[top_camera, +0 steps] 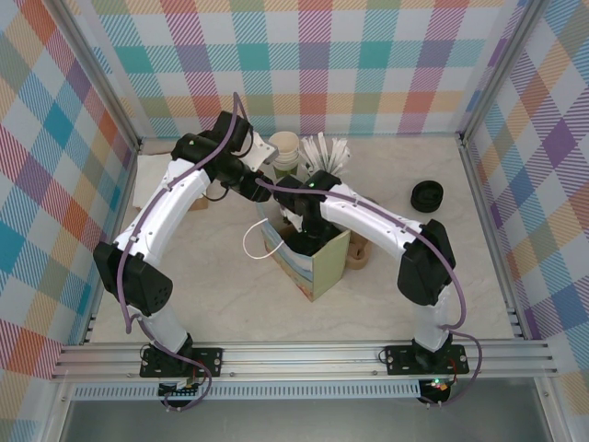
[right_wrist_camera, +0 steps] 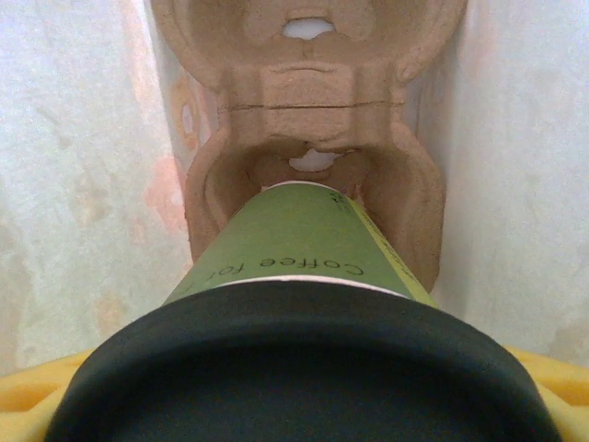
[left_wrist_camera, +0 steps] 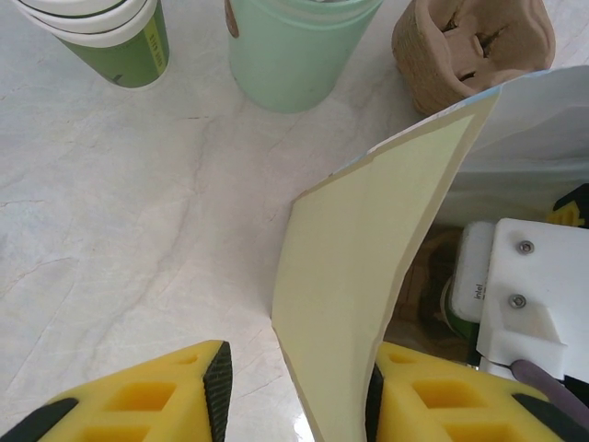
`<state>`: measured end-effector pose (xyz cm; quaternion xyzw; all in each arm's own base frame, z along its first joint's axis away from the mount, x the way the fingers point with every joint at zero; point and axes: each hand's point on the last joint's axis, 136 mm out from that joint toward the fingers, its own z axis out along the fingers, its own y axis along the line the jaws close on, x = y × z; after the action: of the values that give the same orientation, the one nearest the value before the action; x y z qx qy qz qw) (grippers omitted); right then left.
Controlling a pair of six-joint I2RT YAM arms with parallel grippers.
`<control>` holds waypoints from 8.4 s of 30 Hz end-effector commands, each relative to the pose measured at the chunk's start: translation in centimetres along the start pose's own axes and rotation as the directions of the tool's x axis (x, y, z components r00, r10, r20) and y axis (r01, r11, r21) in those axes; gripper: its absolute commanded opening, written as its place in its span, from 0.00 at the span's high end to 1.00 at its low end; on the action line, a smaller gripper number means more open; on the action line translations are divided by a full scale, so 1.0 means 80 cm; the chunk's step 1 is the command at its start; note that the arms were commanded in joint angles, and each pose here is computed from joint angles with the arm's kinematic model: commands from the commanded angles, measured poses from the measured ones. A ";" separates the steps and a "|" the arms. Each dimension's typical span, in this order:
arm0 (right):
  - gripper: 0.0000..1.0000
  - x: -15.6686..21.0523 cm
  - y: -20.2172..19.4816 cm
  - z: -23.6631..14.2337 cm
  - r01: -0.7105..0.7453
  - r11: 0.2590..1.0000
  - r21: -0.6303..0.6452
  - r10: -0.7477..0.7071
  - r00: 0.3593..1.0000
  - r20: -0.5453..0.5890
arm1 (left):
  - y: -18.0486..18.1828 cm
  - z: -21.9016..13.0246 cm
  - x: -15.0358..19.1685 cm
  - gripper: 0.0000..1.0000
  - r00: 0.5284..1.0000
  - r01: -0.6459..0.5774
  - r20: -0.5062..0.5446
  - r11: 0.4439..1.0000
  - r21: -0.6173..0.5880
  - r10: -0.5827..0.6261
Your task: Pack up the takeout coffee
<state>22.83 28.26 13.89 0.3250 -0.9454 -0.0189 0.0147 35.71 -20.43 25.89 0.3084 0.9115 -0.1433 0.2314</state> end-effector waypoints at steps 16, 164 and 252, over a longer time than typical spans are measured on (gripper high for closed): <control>0.35 0.012 -0.003 0.032 0.027 1.000 -0.010 -0.028 0.999 -0.017 | 0.006 -0.006 0.008 0.54 1.000 0.003 -0.012 1.000 -0.013 -0.004; 0.16 -0.075 -0.170 -0.252 -0.325 0.934 -0.147 0.347 0.732 0.586 | 0.014 -0.039 0.047 0.47 1.000 0.014 -0.004 0.994 -0.110 -0.015; 0.97 -0.016 -0.180 -0.306 -0.273 0.910 -0.312 0.412 0.676 0.610 | 0.057 -0.166 0.065 0.16 0.807 0.494 0.467 0.847 -0.197 -0.361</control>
<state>36.38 17.76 35.12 0.0894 -0.9337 -0.2148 -0.2723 30.37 -10.00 32.90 0.0468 0.9098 -0.1136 0.3964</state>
